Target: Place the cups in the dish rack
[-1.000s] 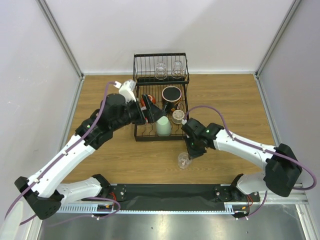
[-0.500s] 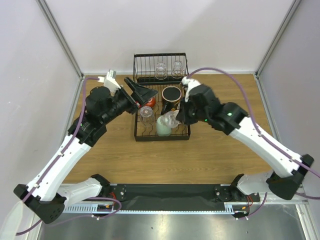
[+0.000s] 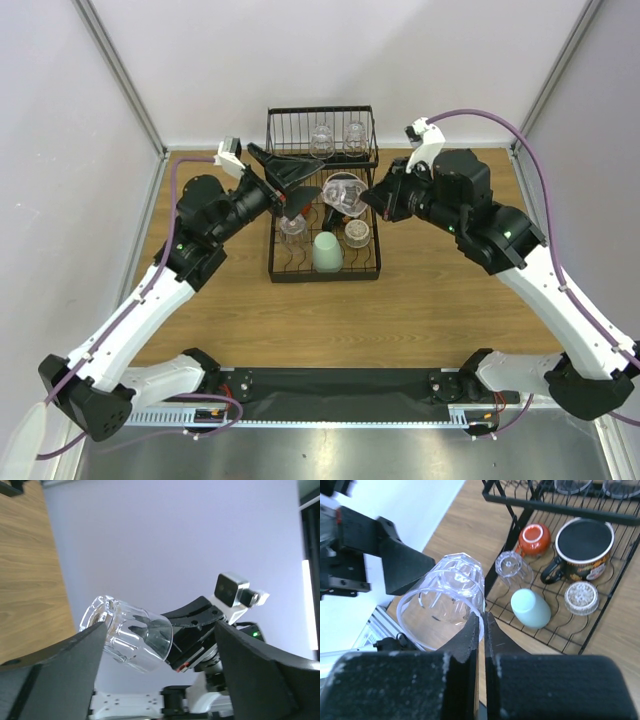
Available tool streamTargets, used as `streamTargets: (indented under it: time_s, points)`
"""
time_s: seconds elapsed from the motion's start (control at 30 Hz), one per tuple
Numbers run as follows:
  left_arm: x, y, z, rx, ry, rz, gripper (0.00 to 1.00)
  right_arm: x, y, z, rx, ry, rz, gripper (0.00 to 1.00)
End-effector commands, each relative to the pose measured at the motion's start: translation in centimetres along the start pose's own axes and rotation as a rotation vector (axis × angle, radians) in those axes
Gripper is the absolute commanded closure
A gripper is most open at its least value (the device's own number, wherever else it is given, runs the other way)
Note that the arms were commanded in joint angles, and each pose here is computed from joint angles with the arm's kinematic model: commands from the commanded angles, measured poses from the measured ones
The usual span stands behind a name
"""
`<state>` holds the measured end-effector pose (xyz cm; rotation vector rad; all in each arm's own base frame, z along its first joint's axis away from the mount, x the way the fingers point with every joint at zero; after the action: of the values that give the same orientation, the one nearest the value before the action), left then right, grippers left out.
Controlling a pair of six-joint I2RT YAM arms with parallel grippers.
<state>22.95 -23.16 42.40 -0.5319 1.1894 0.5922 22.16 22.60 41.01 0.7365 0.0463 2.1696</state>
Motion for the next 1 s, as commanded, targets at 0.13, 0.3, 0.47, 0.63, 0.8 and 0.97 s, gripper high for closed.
streamTargets:
  time_s: [0.13, 0.3, 0.47, 0.63, 0.8, 0.97]
  points:
    - [0.3, -0.9, -0.6, 0.062, 0.194, -0.065, 0.13, 1.6, 1.9, 3.4, -0.183, -0.041, 0.095, 1.00]
    - [0.5, -0.8, -0.9, 0.074, 0.195, -0.055, 0.13, 1.7, 1.8, 3.9, -0.201, -0.039, 0.095, 1.00]
    - [0.8, -0.7, -0.8, 0.064, 0.202, -0.034, 0.12, 2.0, 2.0, 4.4, -0.218, -0.031, 0.115, 1.00]
    - [1.6, -0.8, -1.5, 0.098, 0.263, -0.009, 0.13, 2.4, 1.6, 4.9, -0.224, -0.025, 0.134, 1.00]
    - [1.8, -0.7, -1.9, 0.102, 0.344, -0.014, 0.17, 2.8, 0.5, 3.3, -0.161, -0.025, 0.173, 1.00]
    - [1.6, -0.7, -2.3, 0.104, 0.414, -0.005, 0.17, 3.2, 0.0, 2.6, -0.153, -0.014, 0.186, 1.00]
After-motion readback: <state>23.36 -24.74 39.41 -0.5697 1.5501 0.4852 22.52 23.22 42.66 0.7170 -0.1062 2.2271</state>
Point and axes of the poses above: each gripper's point midway between its finger pads, its own y axis back along the fingers, its own x axis along the line the jaws close on, z = x × y, the point moved 5 cm from there along y, back along the fingers, and after that the axes turned 5 degrees about -y, right-handed, at the moved point
